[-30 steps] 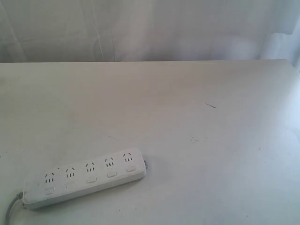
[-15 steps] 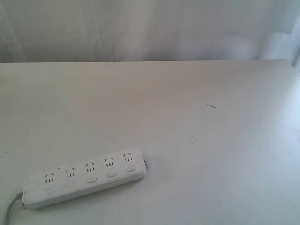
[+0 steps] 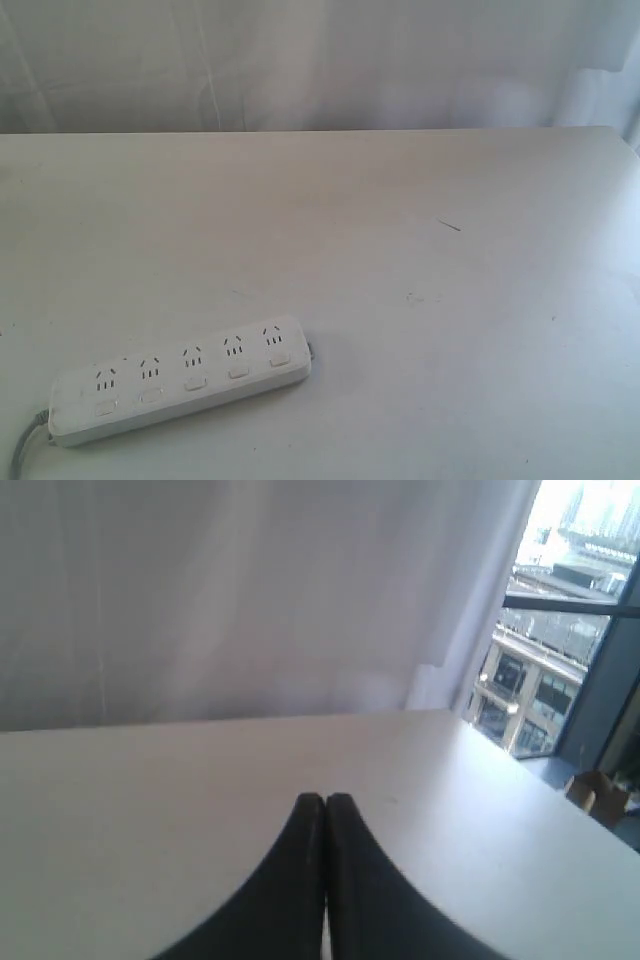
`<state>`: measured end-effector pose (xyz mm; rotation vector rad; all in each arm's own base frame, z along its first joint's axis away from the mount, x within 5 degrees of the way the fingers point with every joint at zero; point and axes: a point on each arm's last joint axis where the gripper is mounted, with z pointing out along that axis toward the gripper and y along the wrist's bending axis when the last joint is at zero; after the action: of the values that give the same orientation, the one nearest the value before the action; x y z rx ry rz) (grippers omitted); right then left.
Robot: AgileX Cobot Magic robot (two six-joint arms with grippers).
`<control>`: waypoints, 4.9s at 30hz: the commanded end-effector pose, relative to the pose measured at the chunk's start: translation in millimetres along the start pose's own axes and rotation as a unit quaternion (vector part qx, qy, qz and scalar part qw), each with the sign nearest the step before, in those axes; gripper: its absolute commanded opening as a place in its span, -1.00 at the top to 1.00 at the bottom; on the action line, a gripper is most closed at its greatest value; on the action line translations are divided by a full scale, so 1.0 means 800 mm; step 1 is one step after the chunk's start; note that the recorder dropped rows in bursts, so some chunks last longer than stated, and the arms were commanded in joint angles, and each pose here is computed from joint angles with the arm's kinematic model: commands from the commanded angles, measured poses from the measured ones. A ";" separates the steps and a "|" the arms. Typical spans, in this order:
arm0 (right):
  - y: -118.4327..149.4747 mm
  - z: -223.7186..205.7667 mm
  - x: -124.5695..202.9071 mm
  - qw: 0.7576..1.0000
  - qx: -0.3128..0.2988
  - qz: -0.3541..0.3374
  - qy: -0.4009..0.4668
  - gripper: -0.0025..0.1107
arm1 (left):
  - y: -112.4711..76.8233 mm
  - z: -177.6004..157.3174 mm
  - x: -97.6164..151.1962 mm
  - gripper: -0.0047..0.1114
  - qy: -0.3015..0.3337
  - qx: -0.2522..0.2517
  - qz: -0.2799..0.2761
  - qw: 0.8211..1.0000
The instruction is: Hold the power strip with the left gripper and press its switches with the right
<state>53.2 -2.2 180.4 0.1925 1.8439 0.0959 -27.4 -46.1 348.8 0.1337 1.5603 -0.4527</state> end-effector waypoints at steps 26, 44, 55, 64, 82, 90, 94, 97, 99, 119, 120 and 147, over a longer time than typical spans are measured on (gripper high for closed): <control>0.000 0.000 -0.001 1.000 -0.004 -0.002 -0.005 0.96 | 0.019 0.116 -0.117 0.92 0.174 0.142 0.363 0.904; 0.000 0.000 -0.001 1.000 -0.004 -0.002 -0.005 0.96 | 0.073 0.222 -0.063 0.92 0.408 0.236 0.319 0.822; 0.000 0.000 -0.001 1.000 -0.004 -0.002 -0.005 0.96 | 0.004 0.243 -0.044 0.92 0.387 0.352 0.265 0.810; 0.000 0.000 -0.001 1.000 -0.004 -0.002 -0.005 0.96 | -0.005 0.249 -0.015 0.92 0.454 0.374 0.340 0.734; 0.000 0.000 -0.001 1.000 -0.004 -0.002 -0.005 0.96 | 0.030 0.289 -0.032 0.92 0.396 0.083 0.461 0.790; 0.000 0.000 -0.001 1.000 -0.004 -0.002 -0.005 0.96 | 0.040 0.303 0.054 0.92 0.529 0.209 0.528 0.631; 0.000 0.000 -0.001 1.000 -0.004 -0.002 -0.005 0.96 | 0.035 0.330 0.096 0.92 0.570 0.241 0.488 0.616; 0.000 0.000 -0.001 1.000 -0.004 -0.002 -0.005 0.96 | 0.037 0.347 0.119 0.85 0.586 0.233 0.478 0.612; 0.000 0.000 -0.001 1.000 -0.004 -0.002 -0.005 0.96 | 0.038 0.353 0.130 0.50 0.593 0.229 0.470 0.612; 0.000 0.000 -0.001 1.000 -0.004 -0.002 -0.005 0.96 | 0.079 0.365 0.155 -0.70 0.652 0.211 0.361 0.633; 0.000 0.000 -0.001 1.000 -0.004 -0.002 -0.005 0.96 | 0.079 0.367 0.156 -0.70 0.649 0.211 0.362 0.635; 0.000 0.000 -0.001 1.000 -0.004 -0.002 -0.005 0.96 | 0.099 0.392 0.233 -0.70 0.694 0.220 0.337 0.597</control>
<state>53.2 -1.8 180.4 0.1857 1.8448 0.1011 283.9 -125.0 159.3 1.8066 2.6019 0.0222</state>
